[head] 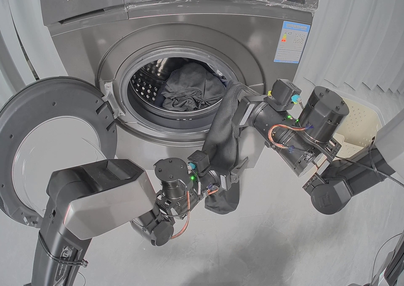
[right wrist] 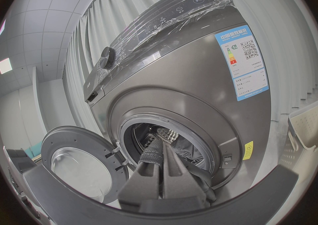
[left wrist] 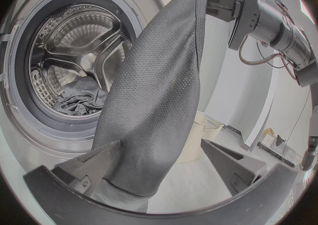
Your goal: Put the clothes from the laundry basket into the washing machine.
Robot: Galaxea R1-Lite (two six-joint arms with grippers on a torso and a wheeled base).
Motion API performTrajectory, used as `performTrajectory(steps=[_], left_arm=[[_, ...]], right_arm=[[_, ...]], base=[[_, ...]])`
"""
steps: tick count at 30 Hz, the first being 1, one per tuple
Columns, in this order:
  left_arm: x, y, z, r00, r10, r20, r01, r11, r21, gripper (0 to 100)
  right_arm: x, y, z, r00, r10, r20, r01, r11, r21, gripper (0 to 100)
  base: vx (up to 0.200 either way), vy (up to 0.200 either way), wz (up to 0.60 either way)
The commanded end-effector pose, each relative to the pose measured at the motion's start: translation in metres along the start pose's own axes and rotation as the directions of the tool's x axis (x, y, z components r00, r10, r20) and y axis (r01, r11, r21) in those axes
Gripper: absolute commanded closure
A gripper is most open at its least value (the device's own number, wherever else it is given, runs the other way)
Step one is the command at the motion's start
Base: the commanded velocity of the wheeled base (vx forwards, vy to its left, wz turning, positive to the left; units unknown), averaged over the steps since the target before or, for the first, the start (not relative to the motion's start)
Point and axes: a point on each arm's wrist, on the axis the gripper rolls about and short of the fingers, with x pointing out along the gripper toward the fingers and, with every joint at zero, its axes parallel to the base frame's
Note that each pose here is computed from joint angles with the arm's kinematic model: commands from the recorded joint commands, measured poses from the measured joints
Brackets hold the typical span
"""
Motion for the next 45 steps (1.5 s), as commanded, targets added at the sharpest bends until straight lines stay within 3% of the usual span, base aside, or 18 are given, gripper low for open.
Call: performTrajectory(steps=[1,12,19,20,24,31,36,40,43,45], left_arm=[[-0.002,0.001,0.005,1.0,0.003,0.005,-0.003,1.0,0.002,100],[-0.002,0.001,0.008,1.0,0.002,0.014,-0.002,1.0,0.0,100],[-0.02,-0.004,0.036,1.0,-0.003,0.021,0.003,1.0,0.0,100],[-0.034,-0.006,0.049,1.0,-0.007,0.01,0.007,1.0,-0.001,100],[-0.079,-0.011,0.071,0.999,-0.02,-0.048,0.02,1.0,0.001,100],[-0.147,-0.017,0.098,0.993,-0.053,-0.106,0.053,0.999,-0.008,100],[-0.165,-0.005,0.115,0.997,-0.026,-0.07,0.026,1.0,0.002,100],[-0.174,0.015,0.135,0.999,0.049,0.004,-0.049,0.999,0.005,100],[-0.18,0.024,0.146,0.996,0.075,0.043,-0.074,0.997,-0.012,100],[-0.185,0.023,0.152,0.996,0.064,0.063,-0.061,0.997,-0.048,100]], right_arm=[[0.0,0.0,0.002,1.0,-0.001,0.004,0.001,1.0,0.0,100],[-0.002,-0.002,0.0,1.0,-0.003,-0.005,0.003,1.0,-0.003,100],[-0.003,-0.014,0.0,0.999,-0.035,-0.007,0.034,0.999,-0.014,100],[-0.003,-0.018,0.001,0.999,-0.043,-0.004,0.043,0.999,-0.016,100],[-0.008,-0.023,0.01,0.999,-0.054,0.009,0.054,0.998,-0.019,100],[-0.028,-0.027,0.024,0.998,-0.06,0.006,0.06,0.998,-0.024,100],[-0.05,-0.026,0.029,0.999,-0.047,-0.024,0.046,0.999,-0.027,100],[-0.074,-0.024,0.033,0.998,-0.01,-0.061,0.008,1.0,-0.028,100],[-0.078,-0.025,0.03,0.997,-0.003,-0.08,0.0,0.999,-0.039,100],[-0.078,-0.024,0.029,0.997,0.002,-0.082,-0.005,0.999,-0.034,100]], base=[[0.0,0.0,0.0],[0.0,0.0,0.0],[0.0,0.0,0.0],[0.0,0.0,0.0],[0.0,0.0,0.0],[0.0,0.0,0.0],[0.0,0.0,0.0],[0.0,0.0,0.0],[0.0,0.0,0.0],[0.0,0.0,0.0]])
